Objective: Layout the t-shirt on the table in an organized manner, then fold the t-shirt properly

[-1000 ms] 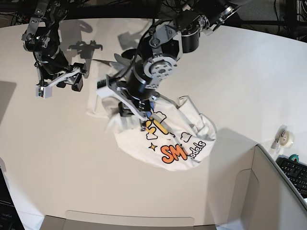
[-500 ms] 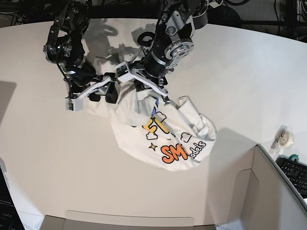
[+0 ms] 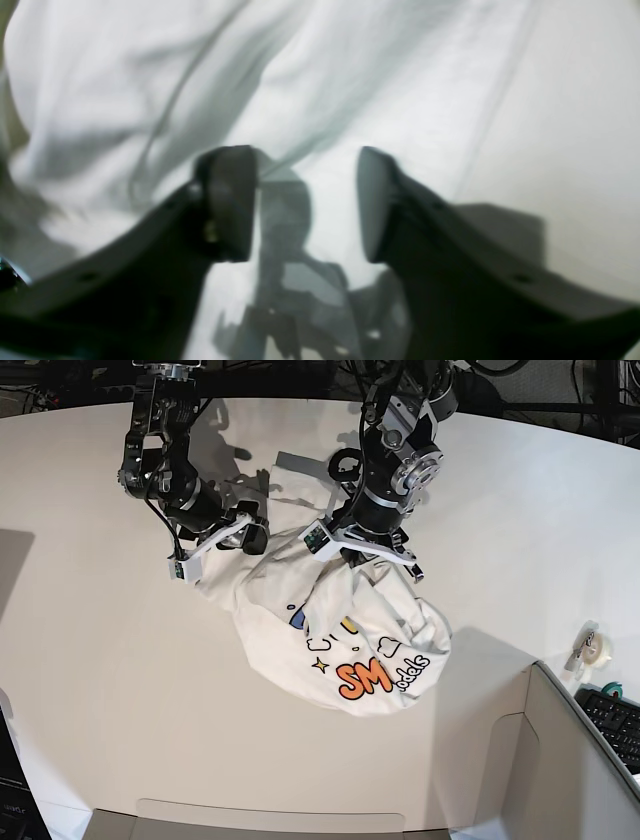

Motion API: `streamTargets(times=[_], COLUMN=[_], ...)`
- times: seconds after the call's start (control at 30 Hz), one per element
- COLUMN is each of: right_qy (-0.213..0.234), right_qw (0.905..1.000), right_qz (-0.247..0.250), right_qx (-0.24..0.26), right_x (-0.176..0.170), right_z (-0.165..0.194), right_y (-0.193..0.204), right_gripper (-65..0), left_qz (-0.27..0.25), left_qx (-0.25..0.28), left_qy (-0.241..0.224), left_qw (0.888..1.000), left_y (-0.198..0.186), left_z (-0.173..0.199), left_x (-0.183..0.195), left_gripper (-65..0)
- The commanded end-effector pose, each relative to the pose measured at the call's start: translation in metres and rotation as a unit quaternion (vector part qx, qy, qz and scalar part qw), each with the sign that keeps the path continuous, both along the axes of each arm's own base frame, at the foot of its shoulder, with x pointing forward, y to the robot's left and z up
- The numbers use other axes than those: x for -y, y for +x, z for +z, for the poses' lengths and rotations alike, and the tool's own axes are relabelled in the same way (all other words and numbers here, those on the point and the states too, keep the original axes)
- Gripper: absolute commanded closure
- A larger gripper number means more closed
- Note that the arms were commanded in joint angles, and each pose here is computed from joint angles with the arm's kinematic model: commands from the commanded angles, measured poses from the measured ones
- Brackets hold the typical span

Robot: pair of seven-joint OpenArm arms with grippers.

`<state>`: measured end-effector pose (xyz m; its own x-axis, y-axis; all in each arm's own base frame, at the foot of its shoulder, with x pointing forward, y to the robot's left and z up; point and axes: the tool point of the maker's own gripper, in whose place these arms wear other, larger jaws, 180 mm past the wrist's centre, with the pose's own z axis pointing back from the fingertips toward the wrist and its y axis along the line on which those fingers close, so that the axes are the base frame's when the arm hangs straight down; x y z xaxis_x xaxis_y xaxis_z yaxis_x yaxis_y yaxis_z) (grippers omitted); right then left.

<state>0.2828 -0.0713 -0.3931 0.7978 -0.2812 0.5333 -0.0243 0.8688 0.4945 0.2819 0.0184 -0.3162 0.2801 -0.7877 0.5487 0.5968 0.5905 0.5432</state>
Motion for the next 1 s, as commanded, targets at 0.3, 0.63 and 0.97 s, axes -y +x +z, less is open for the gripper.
streamTargets(times=[0.3, 0.63, 0.97], right_qy=[-0.052, -0.089, -0.157], right_qw=[0.9979, 0.9953, 0.9872], right_qz=[0.007, 0.008, 0.005], right_qx=[-0.037, -0.037, -0.029], right_x=[0.04, 0.068, 0.124], right_z=[-0.022, -0.022, -0.01], right_y=[0.005, 0.005, 0.013], right_gripper=[-8.6, -8.6, -8.6], left_qz=[0.027, 0.024, 0.022], left_qx=[0.018, 0.018, 0.008], left_qy=[-0.008, 0.017, 0.016], left_qw=[0.999, 0.999, 1.0], left_y=[0.008, 0.008, 0.001], left_z=[0.01, 0.005, 0.0], left_x=[-0.015, -0.029, -0.028], left_gripper=[-14.5, -14.5, -14.5])
